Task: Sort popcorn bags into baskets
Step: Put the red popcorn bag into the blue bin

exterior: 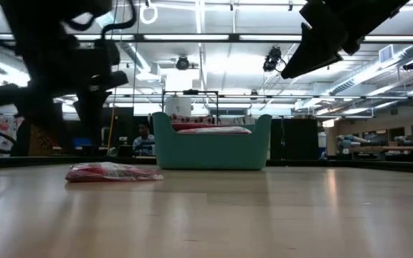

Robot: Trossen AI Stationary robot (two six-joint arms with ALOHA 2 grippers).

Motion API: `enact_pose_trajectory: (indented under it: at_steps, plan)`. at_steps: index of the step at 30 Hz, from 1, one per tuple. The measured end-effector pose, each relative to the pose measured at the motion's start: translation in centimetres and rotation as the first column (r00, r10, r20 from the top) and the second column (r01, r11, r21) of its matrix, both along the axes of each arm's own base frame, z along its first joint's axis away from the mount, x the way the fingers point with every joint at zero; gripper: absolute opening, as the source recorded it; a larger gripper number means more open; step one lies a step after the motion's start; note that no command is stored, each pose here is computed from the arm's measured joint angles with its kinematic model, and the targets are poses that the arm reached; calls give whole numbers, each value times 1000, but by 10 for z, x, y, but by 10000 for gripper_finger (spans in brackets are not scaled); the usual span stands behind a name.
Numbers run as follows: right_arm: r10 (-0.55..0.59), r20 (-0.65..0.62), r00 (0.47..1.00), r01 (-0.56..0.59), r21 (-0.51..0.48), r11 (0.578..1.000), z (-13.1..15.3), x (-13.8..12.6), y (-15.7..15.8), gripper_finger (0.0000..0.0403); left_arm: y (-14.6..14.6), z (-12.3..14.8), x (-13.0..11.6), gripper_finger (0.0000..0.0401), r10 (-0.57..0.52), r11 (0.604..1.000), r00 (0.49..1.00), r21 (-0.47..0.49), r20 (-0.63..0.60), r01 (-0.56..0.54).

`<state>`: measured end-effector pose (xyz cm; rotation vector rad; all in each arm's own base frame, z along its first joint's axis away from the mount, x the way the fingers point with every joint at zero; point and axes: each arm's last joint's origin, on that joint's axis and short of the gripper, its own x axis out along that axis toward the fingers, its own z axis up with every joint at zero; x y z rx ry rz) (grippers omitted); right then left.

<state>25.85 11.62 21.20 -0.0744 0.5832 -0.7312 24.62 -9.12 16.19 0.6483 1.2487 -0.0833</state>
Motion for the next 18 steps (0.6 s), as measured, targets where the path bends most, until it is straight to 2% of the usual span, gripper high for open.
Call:
enact_pose_trajectory:
  at_steps: [3, 5, 10, 18]
  plan:
    - [-2, 1, 1000, 2, 7, 1000, -5, -1, -2, 148, -6, -8, -10, 178, -24, 992, 999, 121, 23, 21]
    - [-3, 9, 1000, 3, 14, 1000, -6, 0, -2, 148, -8, -12, -14, 178, -41, 986, 999, 163, 36, 34]
    - [-3, 12, 1000, 3, 15, 1000, -6, 0, -2, 148, -5, -25, -23, 179, -76, 984, 997, 162, 0, 75]
    - [1, 20, 1000, -1, 18, 1000, -5, 1, -1, 148, 4, -41, -24, 167, -110, 985, 994, 138, 17, 107]
